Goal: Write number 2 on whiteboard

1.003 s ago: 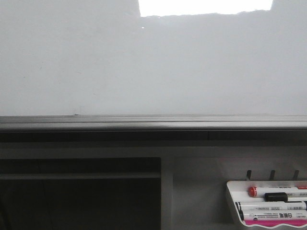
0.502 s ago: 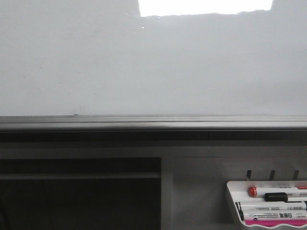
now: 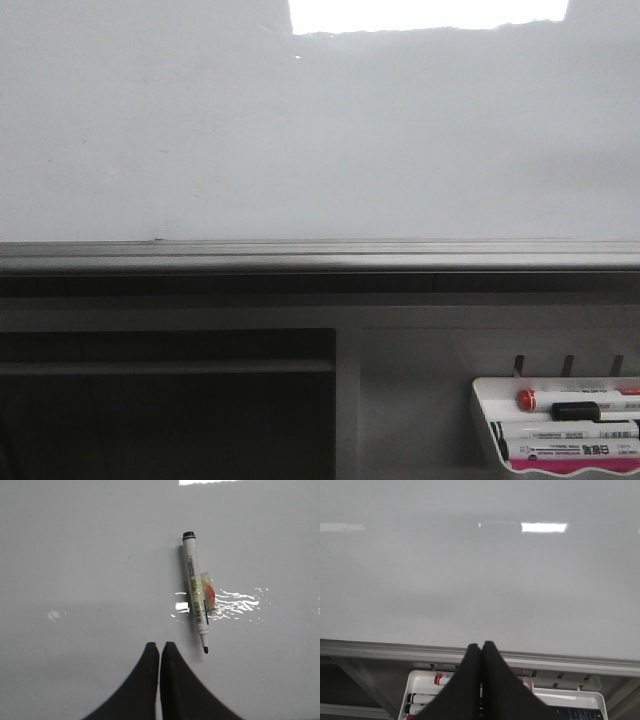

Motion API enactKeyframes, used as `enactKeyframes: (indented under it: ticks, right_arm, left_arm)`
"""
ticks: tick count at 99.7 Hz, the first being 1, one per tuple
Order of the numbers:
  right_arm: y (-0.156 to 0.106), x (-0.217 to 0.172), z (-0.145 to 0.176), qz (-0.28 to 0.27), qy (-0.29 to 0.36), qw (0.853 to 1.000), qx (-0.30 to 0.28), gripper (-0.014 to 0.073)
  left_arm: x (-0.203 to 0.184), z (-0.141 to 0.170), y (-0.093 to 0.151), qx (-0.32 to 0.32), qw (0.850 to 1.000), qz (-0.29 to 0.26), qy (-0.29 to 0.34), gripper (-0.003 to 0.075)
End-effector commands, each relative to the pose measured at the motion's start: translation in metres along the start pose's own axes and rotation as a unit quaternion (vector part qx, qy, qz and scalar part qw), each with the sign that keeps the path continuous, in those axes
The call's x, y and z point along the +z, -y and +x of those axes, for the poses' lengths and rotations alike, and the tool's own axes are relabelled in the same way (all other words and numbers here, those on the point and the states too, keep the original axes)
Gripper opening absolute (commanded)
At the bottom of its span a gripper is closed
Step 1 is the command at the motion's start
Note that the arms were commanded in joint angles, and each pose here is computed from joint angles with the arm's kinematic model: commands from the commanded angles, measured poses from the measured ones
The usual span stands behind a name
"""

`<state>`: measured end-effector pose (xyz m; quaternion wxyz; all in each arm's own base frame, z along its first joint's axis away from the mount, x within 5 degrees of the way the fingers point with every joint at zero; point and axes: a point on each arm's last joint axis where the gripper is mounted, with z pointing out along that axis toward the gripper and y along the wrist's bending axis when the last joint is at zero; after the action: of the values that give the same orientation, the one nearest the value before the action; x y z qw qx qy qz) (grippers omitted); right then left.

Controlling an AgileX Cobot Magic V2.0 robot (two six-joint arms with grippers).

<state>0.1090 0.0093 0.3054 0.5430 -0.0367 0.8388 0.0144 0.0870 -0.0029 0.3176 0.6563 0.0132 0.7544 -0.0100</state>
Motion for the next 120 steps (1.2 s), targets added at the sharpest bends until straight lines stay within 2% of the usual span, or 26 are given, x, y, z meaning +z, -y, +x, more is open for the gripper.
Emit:
enactKeyframes:
  ticks: [1,24,38,50,69,77,82,93,102,120]
  right_arm:
    - [0.001,0.000,-0.019,0.004,0.052,0.999,-0.016,-0.0068]
    - [0.002,0.010,-0.017,0.011,0.027,1.000,0.002,-0.0068]
    - [0.012,0.016,-0.017,0.056,0.018,0.998,0.018,-0.0068]
    - [0.018,0.016,-0.017,0.077,0.017,0.996,0.036,-0.0068]
    - [0.019,0.015,-0.020,0.080,0.013,0.996,0.044,-0.0063]
    - [0.020,0.014,-0.022,0.082,0.009,0.996,0.044,-0.0031]
    - [0.020,0.013,-0.023,0.083,0.009,0.996,0.043,0.0016]
    - [0.020,0.013,-0.024,0.083,0.010,0.996,0.041,0.0148]
    - [0.020,0.013,-0.023,0.084,0.006,0.996,0.041,0.0188]
    - [0.020,0.013,-0.023,0.084,0.006,0.996,0.041,0.0185]
  left_arm:
    - [0.003,-0.016,0.000,-0.004,0.999,0.002,0.039,-0.0020]
    - [0.009,-0.016,0.000,-0.004,0.999,0.001,0.035,-0.0020]
    - [0.014,-0.015,0.000,-0.005,1.000,0.001,0.026,-0.0020]
    - [0.025,-0.012,0.000,-0.019,1.000,0.004,0.005,-0.0020]
    - [0.047,-0.016,0.000,-0.033,0.999,0.005,-0.025,-0.0019]
    - [0.059,-0.020,0.002,-0.033,0.999,0.010,-0.040,-0.0013]
    - [0.067,-0.022,0.004,-0.029,0.998,0.016,-0.049,0.0020]
    - [0.085,-0.027,0.010,-0.018,0.997,0.032,-0.067,0.0164]
    - [0.098,-0.032,0.016,-0.014,0.996,0.046,-0.077,0.0265]
    - [0.123,-0.033,0.021,-0.009,0.993,0.053,-0.104,0.0285]
